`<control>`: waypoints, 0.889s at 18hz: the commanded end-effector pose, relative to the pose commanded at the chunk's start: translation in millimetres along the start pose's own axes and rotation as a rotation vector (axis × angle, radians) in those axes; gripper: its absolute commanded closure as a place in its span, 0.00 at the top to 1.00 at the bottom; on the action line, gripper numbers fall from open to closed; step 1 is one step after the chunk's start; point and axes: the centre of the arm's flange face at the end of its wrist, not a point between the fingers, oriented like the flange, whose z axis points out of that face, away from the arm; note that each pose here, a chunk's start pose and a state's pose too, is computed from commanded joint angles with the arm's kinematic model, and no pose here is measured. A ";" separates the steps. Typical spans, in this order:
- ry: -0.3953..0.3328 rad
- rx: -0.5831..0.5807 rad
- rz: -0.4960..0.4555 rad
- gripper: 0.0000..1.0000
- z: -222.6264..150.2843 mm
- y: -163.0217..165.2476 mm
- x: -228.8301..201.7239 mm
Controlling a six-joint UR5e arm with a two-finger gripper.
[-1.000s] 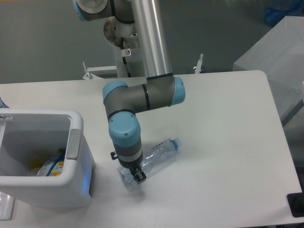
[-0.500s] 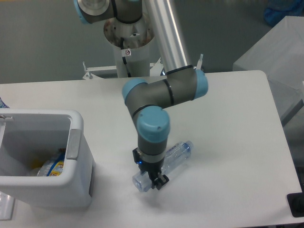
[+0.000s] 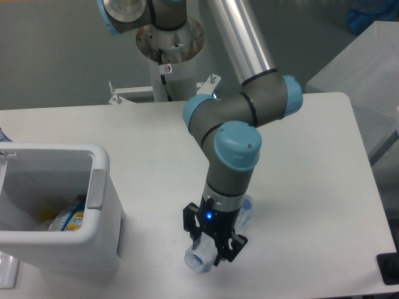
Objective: Place the trash in the trash can
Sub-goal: 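Lift the bottle and carry it over the trash bin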
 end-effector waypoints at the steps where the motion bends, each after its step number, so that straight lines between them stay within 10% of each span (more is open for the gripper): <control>1: -0.041 0.038 -0.011 0.62 -7.8 -7.1 -3.0; 16: -0.177 0.281 -0.260 0.62 -140.3 -102.0 10.0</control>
